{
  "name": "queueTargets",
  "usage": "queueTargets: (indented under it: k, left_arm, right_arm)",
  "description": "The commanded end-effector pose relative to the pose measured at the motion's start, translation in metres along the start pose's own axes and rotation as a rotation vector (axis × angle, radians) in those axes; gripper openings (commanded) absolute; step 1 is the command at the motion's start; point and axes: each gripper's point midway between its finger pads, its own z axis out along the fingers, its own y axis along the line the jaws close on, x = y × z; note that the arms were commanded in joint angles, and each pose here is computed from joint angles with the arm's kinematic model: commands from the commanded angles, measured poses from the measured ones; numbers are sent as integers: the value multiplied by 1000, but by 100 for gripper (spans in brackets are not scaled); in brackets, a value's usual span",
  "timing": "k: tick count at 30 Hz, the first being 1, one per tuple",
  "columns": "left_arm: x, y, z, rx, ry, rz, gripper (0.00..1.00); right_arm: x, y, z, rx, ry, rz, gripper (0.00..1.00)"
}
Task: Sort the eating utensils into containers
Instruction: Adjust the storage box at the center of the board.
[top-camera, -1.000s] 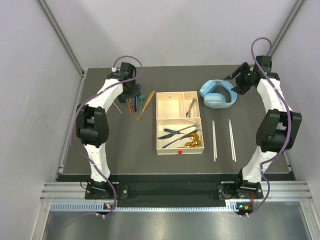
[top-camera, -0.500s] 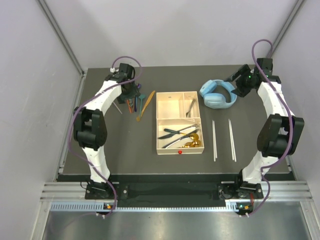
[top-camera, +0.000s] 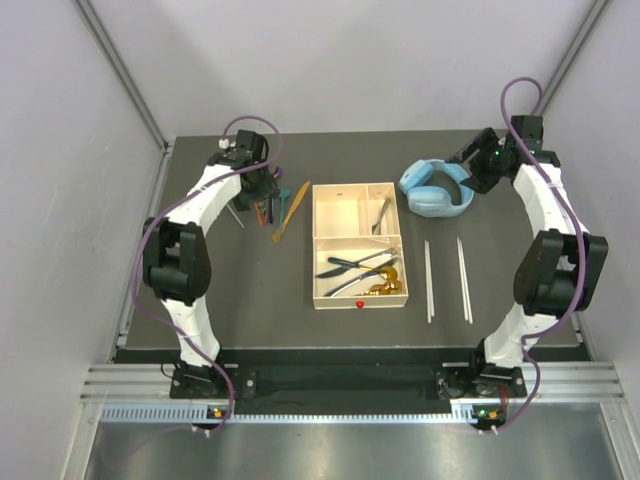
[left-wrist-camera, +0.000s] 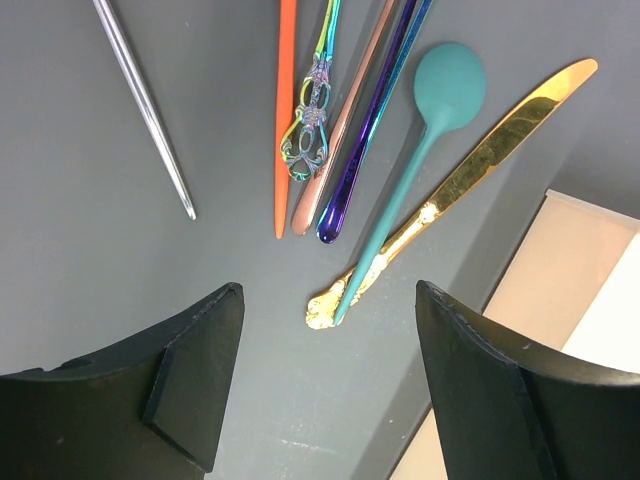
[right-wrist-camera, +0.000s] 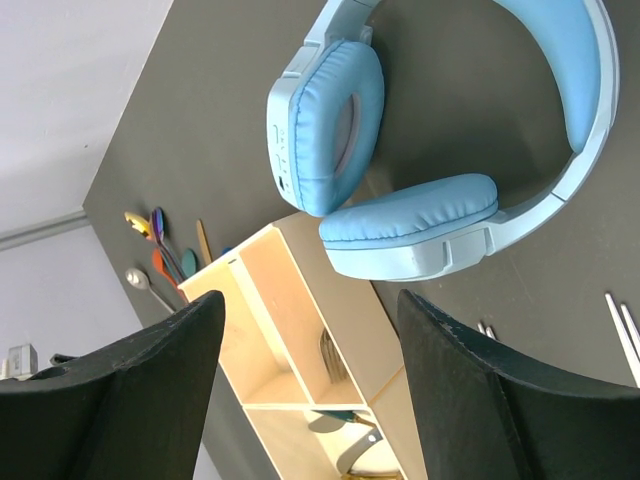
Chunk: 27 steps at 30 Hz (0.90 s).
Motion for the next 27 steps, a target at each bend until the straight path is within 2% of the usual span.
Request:
queueTargets:
  k: [1, 16, 27]
  left_arm:
    - [-23, -11, -21, 70, -82, -35, 74]
    - [-27, -18, -16, 87, -79, -28, 74]
    - [-11, -13, -12, 75, -34, -31, 74]
  right_arm:
    - [-10, 31, -27, -79, -76, -66, 70]
    - [-6, 33, -34, -93, -98, -86, 71]
    - [-5, 31, -37, -79, -97, -115, 71]
